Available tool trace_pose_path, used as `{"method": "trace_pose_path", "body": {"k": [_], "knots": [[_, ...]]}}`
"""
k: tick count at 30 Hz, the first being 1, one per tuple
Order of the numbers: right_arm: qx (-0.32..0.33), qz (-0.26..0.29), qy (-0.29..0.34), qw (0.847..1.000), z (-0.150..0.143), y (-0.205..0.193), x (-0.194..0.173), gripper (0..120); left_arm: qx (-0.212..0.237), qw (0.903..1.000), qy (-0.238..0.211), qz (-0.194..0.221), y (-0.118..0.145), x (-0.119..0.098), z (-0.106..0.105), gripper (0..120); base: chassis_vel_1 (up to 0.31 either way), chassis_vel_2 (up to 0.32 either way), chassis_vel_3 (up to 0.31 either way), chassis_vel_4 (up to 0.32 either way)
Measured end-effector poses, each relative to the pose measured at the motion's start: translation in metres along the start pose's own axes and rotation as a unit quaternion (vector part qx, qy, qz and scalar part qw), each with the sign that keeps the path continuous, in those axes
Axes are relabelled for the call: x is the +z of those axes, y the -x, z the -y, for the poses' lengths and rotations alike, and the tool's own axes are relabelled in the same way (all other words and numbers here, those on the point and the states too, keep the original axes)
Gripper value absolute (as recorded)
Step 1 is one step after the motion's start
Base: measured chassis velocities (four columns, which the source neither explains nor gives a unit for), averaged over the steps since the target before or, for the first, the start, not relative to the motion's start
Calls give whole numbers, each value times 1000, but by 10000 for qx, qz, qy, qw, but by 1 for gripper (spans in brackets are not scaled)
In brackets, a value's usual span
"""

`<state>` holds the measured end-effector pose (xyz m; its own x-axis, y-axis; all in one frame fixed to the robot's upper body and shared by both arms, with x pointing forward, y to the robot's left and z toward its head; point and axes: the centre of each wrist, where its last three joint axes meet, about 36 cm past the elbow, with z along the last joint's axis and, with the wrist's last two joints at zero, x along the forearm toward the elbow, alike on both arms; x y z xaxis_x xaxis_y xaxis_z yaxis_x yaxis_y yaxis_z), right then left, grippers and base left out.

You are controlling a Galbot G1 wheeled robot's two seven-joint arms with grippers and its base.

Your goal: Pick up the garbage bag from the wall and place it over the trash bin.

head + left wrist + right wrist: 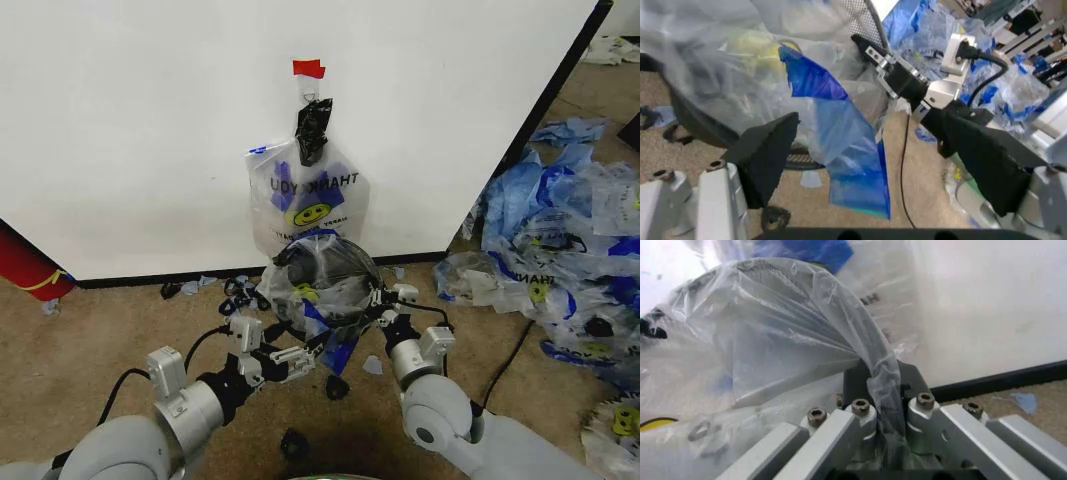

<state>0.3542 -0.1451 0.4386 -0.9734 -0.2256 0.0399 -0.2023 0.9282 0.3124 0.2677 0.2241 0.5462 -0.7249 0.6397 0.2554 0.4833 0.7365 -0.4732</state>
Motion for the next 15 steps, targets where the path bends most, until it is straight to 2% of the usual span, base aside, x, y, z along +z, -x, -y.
{"method": "trace_pose_path", "body": {"k": [15], "knots": [[-200, -39, -4, 9998, -10, -6, -1, 0, -292, 9994, -200, -61, 9, 5, -13, 79, 0, 0, 0, 0]]}}
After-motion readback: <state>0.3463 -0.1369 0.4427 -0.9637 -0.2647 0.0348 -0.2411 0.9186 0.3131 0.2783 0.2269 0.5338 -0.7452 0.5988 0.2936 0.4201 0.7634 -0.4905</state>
